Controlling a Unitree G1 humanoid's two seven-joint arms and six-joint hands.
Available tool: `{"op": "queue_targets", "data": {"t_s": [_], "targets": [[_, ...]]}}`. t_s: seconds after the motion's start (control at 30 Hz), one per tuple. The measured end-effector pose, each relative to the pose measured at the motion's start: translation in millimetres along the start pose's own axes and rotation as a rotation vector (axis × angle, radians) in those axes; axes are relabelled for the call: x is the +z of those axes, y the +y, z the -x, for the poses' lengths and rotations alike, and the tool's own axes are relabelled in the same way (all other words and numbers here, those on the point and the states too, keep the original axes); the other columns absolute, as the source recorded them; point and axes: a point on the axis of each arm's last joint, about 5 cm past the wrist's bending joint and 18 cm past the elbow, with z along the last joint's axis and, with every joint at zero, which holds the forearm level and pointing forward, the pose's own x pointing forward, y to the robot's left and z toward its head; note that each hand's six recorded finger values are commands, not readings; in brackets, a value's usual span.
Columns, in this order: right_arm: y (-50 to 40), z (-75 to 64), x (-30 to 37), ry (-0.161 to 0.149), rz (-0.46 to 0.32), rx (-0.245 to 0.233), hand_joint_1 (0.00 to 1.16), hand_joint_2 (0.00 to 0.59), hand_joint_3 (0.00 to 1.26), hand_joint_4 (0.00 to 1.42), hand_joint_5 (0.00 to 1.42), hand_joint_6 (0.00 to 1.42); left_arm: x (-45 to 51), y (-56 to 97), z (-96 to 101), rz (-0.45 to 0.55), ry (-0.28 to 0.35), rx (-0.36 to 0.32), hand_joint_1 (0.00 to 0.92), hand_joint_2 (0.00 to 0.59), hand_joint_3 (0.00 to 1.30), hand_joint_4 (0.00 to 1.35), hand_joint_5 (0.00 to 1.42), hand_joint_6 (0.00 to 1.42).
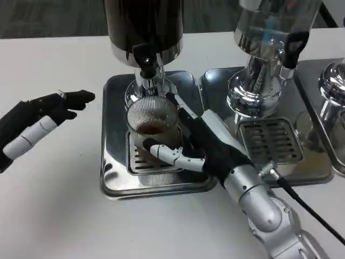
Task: Grasp the cup under the faucet to collect the drink, then remove the cup.
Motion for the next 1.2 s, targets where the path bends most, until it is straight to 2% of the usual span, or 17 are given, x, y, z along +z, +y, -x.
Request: {"op": "queue_targets", "data": {"t_s": [0.17, 0.43, 0.67, 0.8, 0.97, 1.2], "targets": [[2.9, -0.9, 2.8, 0.005, 0.005, -0.010, 0.50, 0.231, 0.00, 0.00, 0.02, 0.06, -0.7, -0.7, 1.0, 0.003, 0.005, -0.002, 0.000, 0.131, 0.30, 0.21, 0.20, 0.25], [7.8, -2.0, 7.4, 0.027, 0.033, -0.031, 0.52, 0.224, 0.00, 0.04, 0.14, 0.13, -1.6, -1.8, 2.0, -0.001, 0.017, -0.006, 0.000, 0.125, 0.31, 0.22, 0.20, 0.25], [11.9, -2.4, 10.1, 0.033, 0.061, -0.065, 0.52, 0.224, 0.11, 0.16, 0.22, 0.19, -1.7, -1.9, 1.9, -0.001, 0.020, -0.008, 0.000, 0.115, 0.32, 0.22, 0.21, 0.25], [13.8, -2.0, 10.6, 0.033, 0.056, -0.081, 0.54, 0.229, 0.22, 0.26, 0.30, 0.26, -1.7, -1.9, 1.9, -0.001, 0.020, -0.008, 0.000, 0.113, 0.32, 0.22, 0.21, 0.25], [17.9, -1.0, 11.1, 0.030, 0.068, -0.126, 0.55, 0.234, 0.30, 0.37, 0.38, 0.33, -1.7, -2.1, 1.8, -0.002, 0.022, -0.011, 0.000, 0.114, 0.32, 0.22, 0.21, 0.25], [23.4, 3.3, 8.6, 0.018, 0.083, -0.193, 0.56, 0.236, 0.36, 0.43, 0.43, 0.38, -1.9, -2.2, 1.6, -0.004, 0.027, -0.016, 0.000, 0.108, 0.30, 0.22, 0.22, 0.27]]}}
